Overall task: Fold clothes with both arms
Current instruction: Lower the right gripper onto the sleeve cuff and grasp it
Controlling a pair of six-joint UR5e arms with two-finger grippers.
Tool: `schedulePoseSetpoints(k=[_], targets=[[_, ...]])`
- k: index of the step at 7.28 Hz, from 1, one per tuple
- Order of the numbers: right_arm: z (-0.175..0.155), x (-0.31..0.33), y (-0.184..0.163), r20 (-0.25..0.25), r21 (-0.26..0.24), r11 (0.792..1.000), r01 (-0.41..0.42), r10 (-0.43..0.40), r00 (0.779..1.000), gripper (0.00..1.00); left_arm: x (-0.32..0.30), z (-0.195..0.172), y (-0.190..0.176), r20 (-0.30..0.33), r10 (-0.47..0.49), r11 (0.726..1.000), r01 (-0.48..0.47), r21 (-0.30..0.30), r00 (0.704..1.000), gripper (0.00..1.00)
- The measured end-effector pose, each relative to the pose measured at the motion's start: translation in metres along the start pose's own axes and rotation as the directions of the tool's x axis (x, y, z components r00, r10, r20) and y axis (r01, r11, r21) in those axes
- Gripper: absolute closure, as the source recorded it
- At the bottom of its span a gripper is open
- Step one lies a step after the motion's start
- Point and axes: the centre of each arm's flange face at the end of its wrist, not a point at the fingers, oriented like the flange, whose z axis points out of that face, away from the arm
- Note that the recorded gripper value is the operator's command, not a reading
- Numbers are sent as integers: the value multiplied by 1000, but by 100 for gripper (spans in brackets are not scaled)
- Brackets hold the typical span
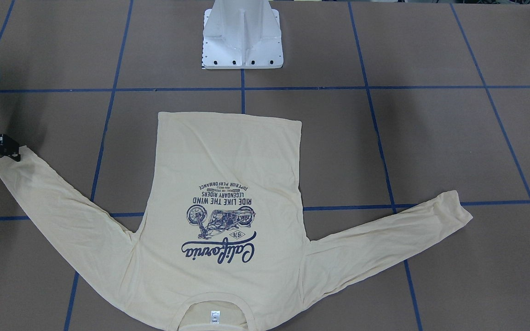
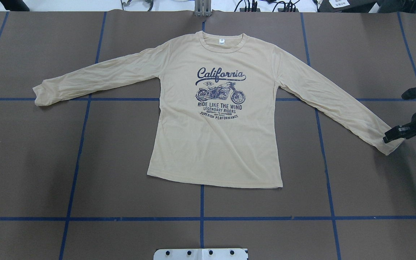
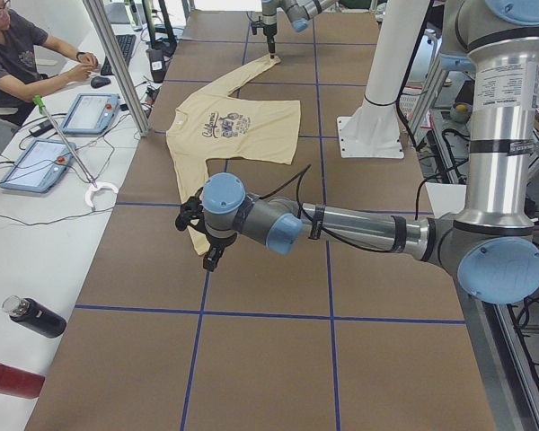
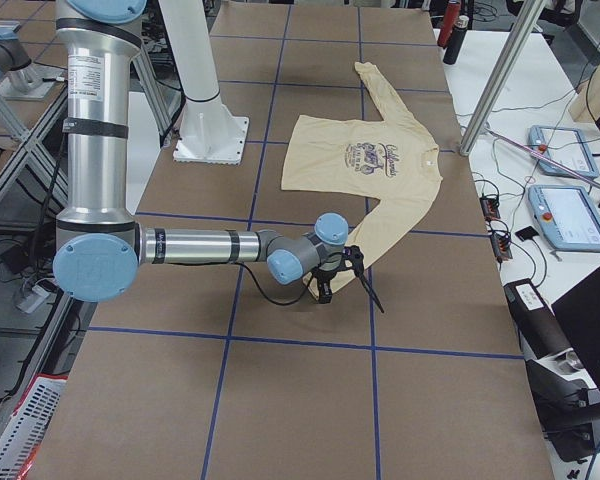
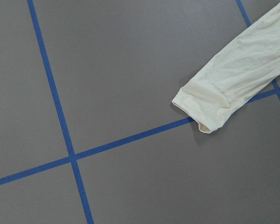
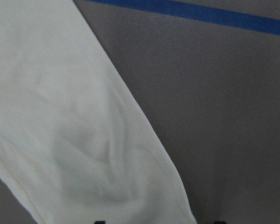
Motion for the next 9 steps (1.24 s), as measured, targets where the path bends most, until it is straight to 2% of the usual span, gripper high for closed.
schedulePoseSetpoints(k=[1,2,3,8,9], targets=[[1,0,0,0,-2,1000,-1,1,1000,30,0,0,0,-1,1,1000,-1,0,1000,0],[1,0,-1,-1,-3,1000,-1,1,1000,36,1,-1,0,-1,1,1000,-1,1,1000,0],[1,0,-1,-1,-4,1000,-2,2,1000,38,2,-1,-1,-2,2,1000,-2,2,1000,0],[3,5,4,-6,-13,1000,-10,10,1000,41,7,-5,-1,-19,6,1000,-6,6,1000,0],[5,6,4,-8,-16,1000,-13,13,1000,49,8,-6,-2,-20,8,1000,-7,7,1000,0]])
